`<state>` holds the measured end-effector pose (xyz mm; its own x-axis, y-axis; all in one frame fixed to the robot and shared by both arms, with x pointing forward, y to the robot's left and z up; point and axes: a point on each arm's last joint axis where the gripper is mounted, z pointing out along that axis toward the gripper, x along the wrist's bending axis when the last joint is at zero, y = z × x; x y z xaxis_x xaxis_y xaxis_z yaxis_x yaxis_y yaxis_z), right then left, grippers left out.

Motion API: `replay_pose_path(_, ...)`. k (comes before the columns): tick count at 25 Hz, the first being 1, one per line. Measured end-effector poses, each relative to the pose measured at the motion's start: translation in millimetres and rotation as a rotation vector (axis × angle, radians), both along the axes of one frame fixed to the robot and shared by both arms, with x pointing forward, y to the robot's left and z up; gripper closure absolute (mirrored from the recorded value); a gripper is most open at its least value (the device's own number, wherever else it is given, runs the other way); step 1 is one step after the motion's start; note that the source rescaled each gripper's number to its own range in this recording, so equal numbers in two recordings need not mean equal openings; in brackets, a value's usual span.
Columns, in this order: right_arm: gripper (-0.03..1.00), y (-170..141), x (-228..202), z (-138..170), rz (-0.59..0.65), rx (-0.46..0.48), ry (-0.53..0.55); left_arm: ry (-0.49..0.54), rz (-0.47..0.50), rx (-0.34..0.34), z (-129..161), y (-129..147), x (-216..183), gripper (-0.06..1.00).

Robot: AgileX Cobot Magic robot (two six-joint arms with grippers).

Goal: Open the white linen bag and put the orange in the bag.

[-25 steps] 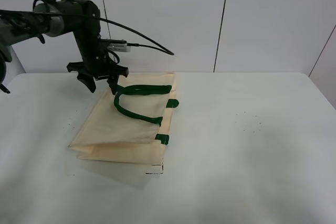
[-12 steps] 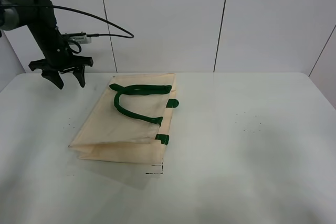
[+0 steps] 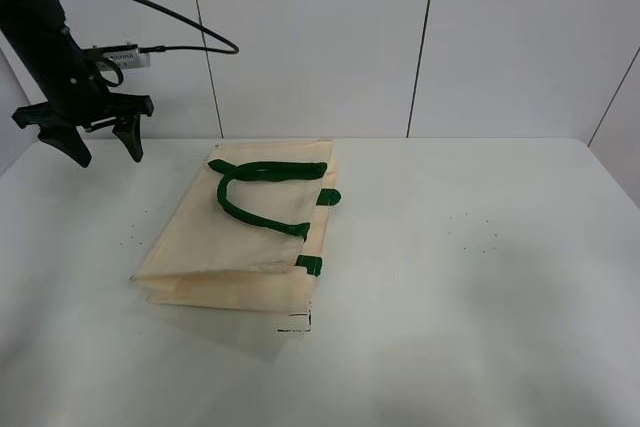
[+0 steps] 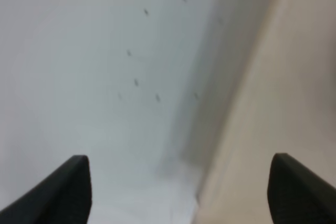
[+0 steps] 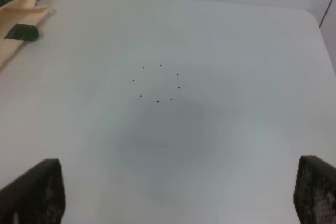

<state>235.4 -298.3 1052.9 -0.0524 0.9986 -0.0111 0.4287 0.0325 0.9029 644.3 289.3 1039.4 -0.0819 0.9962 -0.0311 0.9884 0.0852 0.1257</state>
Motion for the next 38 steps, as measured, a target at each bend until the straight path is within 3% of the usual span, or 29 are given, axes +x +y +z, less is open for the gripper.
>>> replay_pose_path(5,-0.03,0,0,0,0.0,0.0,0.0,-0.066,-0.066,-0.006,46,-9,-61,0.09)
replay_pose_path(11,-0.03,0,0,0,0.0,0.0,0.0,-0.117,-0.093,0.028,69,-6,-145,0.09)
replay_pose_path(17,-0.03,0,0,0,0.0,0.0,0.0,-0.115,-0.095,0.048,45,3,-239,0.09)
replay_pose_path(26,-0.03,0,0,0,0.0,0.0,0.0,-0.391,-0.16,0.061,-2,10,-342,0.09)
replay_pose_path(33,-0.03,0,0,0,0.0,0.0,0.0,-0.642,-0.155,0.059,2,12,-383,0.09)
replay_pose_path(38,-0.03,0,0,0,0.0,0.001,0.0,-0.729,-0.148,0.061,4,13,-396,0.09)
